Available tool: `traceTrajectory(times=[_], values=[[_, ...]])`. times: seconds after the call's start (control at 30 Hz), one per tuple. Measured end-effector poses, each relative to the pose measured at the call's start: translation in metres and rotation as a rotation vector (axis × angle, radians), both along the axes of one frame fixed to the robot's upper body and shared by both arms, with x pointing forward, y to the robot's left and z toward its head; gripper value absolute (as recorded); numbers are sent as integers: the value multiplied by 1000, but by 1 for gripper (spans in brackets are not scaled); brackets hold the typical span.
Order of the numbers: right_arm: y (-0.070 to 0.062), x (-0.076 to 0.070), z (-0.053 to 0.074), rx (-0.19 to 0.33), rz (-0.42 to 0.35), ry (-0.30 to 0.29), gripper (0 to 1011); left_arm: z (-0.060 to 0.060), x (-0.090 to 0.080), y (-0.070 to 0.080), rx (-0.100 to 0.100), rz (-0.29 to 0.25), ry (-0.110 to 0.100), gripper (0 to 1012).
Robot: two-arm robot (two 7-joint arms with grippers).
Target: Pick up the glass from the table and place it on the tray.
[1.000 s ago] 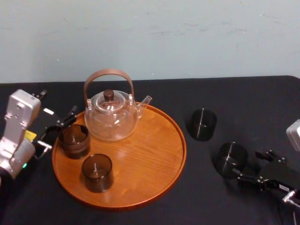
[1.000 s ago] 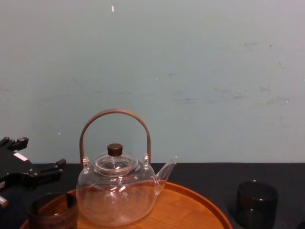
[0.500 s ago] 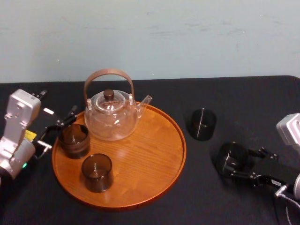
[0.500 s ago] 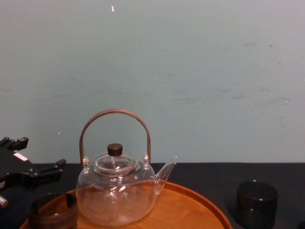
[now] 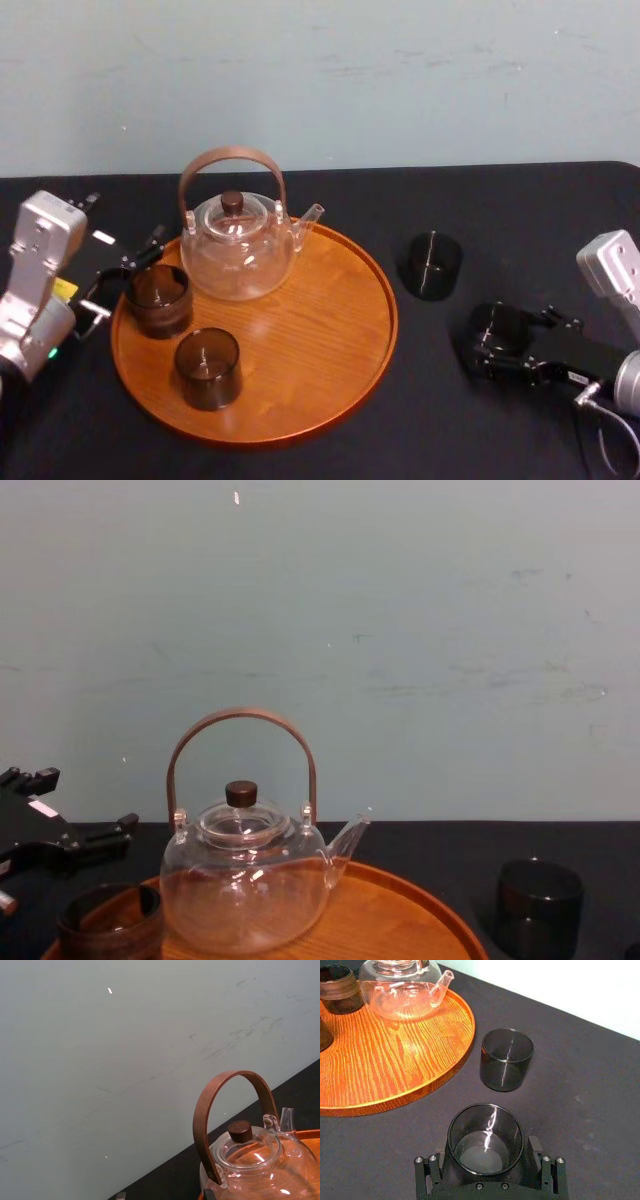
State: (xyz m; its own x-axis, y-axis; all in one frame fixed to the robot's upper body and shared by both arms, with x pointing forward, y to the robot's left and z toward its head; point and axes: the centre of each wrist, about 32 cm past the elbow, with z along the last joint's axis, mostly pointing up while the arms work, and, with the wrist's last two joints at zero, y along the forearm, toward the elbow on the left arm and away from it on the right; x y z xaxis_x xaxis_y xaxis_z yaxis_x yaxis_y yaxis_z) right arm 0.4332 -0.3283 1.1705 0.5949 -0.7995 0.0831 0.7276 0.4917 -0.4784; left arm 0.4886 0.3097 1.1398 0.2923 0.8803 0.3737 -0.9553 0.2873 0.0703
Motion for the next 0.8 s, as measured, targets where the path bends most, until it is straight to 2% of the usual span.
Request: traceTrajectory(times=[0.33,0.8], values=[[4,5,0,5,14,2,1002,0,0,0,0,0,0,1001],[5,5,0,-4,25,-1,1002,0,0,0,0,0,0,1001]])
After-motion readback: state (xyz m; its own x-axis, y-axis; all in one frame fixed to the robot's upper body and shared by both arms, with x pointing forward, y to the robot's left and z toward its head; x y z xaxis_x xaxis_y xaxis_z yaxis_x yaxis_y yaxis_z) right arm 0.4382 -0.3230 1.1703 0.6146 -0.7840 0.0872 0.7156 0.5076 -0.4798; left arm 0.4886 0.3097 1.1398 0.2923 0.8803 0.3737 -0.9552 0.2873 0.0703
